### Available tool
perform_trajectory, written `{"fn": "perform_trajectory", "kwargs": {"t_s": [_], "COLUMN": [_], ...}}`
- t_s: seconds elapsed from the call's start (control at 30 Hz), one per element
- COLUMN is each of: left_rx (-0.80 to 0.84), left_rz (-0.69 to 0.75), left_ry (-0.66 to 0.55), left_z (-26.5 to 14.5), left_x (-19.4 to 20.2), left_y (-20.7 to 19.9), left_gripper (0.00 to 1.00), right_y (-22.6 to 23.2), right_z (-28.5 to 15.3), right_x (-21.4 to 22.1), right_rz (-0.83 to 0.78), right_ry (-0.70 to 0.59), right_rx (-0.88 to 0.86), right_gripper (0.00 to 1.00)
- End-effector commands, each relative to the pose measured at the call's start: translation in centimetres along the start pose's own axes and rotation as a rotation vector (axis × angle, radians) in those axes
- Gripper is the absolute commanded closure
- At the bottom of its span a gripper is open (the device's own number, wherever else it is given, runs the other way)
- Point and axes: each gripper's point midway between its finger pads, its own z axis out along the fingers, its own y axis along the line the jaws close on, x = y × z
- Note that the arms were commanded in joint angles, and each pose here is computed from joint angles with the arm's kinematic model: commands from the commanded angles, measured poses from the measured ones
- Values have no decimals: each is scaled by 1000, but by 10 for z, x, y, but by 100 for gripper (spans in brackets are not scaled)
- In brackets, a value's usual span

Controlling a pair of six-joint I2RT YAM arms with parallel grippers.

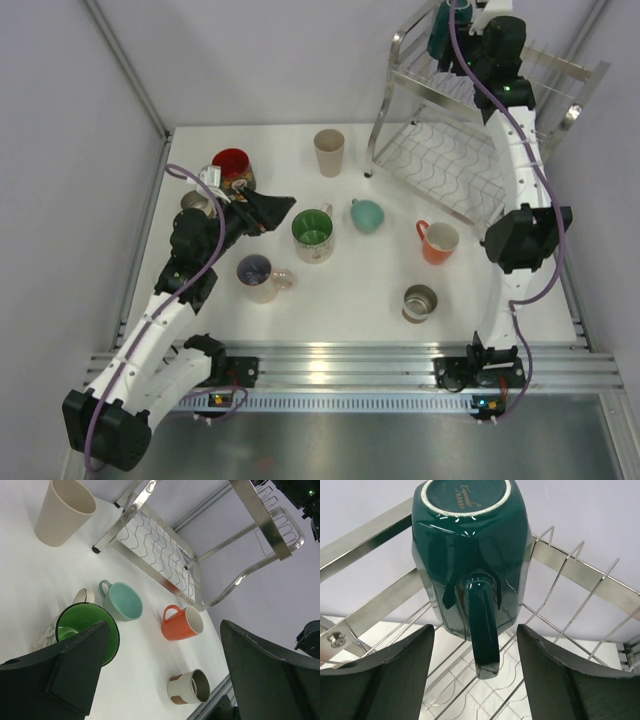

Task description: Load the cups into the dish rack

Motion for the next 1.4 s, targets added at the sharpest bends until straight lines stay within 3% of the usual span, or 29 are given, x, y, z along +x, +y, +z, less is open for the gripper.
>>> {"fn": "perform_trajectory", "kwargs": {"t_s": [0.0,0.33,0.6,0.73,0.9,1.07,1.23,1.37], "left_rx": [36,-123,-208,-173,-91,-80,-67,-57], "left_rz": [66,168,195,214,198,204,220,223], "left_ry": [-50,-45,-16,1,54,71,77,83], "left_z": [-3,-15,-36,-41,-44,-47,-49,-51], "left_x": [-15,-32,-40,-36,-25,-20,-18,-16], "left_y": [-12,-1,-5,-11,-27,-26,-27,-29], "left_gripper": [2,3,4,4,5,5,5,5], "right_y": [-6,-2,15,38,113,160,160,130], "right_z": [-36,-97,-157,-198,-253,-269,-261,-262], "right_x": [-65,-115,-119,-82,-47,25,96,143], "right_rz": [-15,-52,3,71,87,207,387,478], "right_ry": [-154,-241,-208,-142,-126,84,295,417], "right_rx": [30,31,24,-6,-129,-208,-70,211], "right_gripper": [32,24,24,27,30,35,35,36]}}
